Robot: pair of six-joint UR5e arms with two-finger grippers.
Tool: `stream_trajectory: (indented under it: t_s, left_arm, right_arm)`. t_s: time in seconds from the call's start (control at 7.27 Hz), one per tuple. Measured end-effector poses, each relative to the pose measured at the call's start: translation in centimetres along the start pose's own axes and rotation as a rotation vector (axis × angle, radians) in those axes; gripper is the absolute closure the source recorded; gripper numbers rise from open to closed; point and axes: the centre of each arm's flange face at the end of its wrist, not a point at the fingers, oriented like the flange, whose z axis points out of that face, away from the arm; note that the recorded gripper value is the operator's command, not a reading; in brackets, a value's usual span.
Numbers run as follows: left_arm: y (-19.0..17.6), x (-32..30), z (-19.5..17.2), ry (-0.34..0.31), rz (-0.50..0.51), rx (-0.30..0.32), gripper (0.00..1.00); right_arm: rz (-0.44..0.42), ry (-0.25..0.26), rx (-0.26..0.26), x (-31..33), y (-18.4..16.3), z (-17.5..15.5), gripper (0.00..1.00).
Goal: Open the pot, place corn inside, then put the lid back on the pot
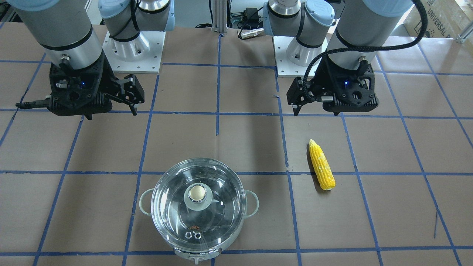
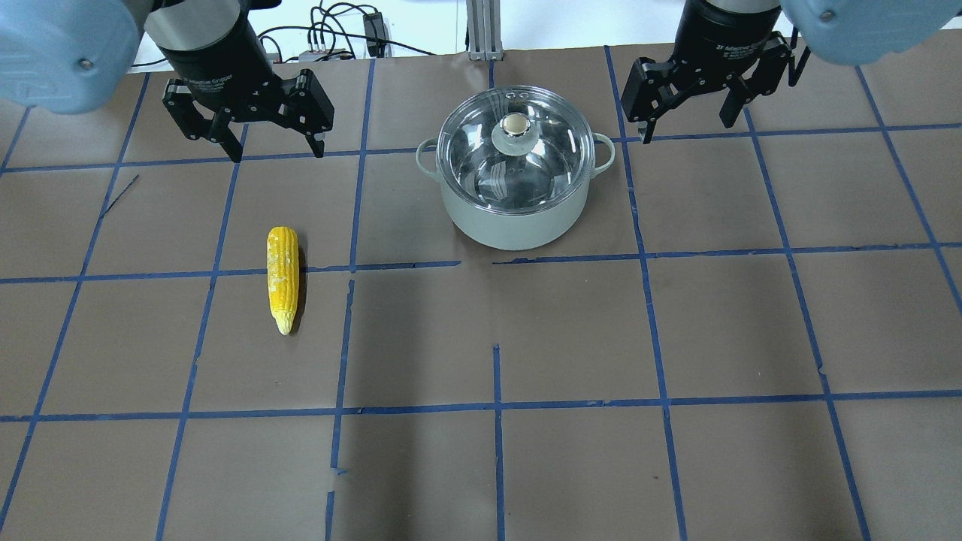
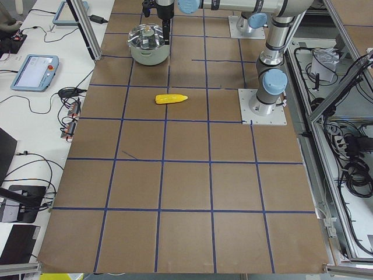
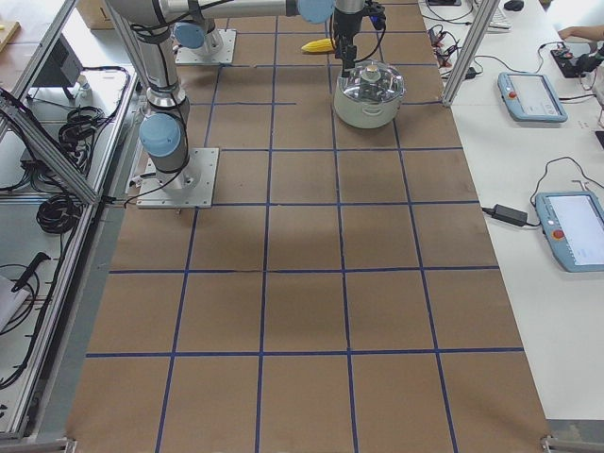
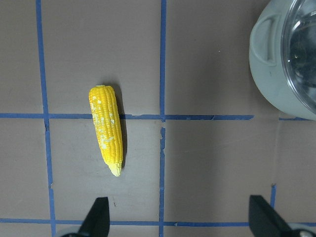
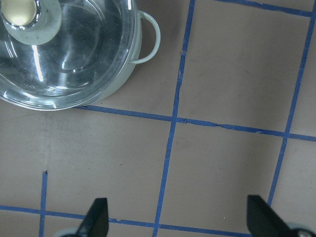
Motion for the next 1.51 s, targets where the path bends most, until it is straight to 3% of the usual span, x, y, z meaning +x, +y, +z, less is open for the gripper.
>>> stream_trajectory:
  t_s: [0.83, 1.51]
  left_arm:
    - [-0.2, -0.4, 1.5, 0.0, -0.001, -0.02, 0.0]
    - [-6.2, -8.5, 10.3, 0.006, -0.105, -0.168, 0.0]
  right_arm:
    - [0.002, 0.002, 0.0, -0.1, 0.0, 0.0, 0.0]
    - [0.002, 0.001, 0.002, -0.1, 0.0, 0.0, 0.0]
